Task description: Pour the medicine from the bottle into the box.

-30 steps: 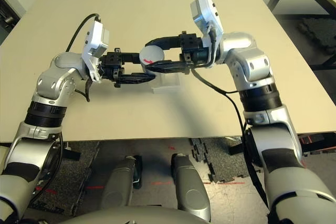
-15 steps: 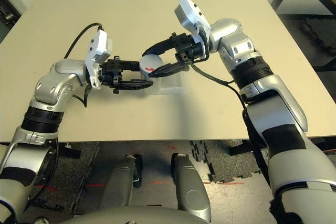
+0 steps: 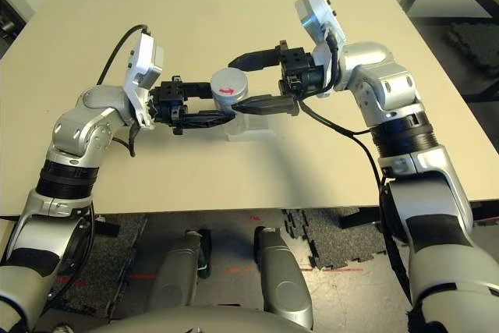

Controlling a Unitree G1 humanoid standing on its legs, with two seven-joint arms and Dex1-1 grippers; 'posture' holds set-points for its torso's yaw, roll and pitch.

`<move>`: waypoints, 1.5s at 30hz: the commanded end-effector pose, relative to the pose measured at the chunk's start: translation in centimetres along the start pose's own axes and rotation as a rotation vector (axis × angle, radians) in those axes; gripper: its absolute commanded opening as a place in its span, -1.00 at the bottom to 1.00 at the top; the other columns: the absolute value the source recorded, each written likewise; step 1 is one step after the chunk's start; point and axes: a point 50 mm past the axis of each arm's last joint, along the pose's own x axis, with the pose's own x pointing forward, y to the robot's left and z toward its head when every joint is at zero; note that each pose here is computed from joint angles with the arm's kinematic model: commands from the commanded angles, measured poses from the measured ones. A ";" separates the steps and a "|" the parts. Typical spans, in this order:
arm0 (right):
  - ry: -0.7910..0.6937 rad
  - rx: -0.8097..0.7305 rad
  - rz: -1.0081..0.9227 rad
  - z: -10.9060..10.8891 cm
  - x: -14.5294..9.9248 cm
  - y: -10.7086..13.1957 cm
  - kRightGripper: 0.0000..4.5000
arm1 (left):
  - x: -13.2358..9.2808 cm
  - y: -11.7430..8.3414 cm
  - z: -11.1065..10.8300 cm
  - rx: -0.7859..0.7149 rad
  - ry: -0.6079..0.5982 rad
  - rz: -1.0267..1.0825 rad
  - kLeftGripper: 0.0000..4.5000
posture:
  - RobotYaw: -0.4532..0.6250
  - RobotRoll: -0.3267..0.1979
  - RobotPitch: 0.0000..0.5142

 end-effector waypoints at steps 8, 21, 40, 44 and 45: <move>0.003 -0.048 -0.188 1.4 2.1 -0.2 1.00 | 0.1 0.8 -0.4 0.007 0.004 -0.003 0.08 | -0.18 0.25 -0.26; 0.104 -0.033 -0.140 0.2 2.8 0.2 1.00 | 0.2 0.6 -0.7 0.000 0.001 -0.001 0.08 | -0.17 0.25 -0.26; 0.108 0.016 -0.355 -0.4 -2.3 -1.2 1.00 | 0.1 0.5 -0.9 -0.007 -0.005 0.011 0.08 | -0.17 0.25 -0.30; 0.111 0.032 -0.411 -0.7 -4.1 -1.3 1.00 | 0.0 0.6 -0.9 -0.007 -0.004 0.021 0.08 | -0.17 0.25 -0.30; 0.114 0.035 -0.423 -0.8 -4.6 -1.4 1.00 | -0.1 0.6 -0.9 -0.007 -0.004 0.024 0.08 | -0.17 0.25 -0.29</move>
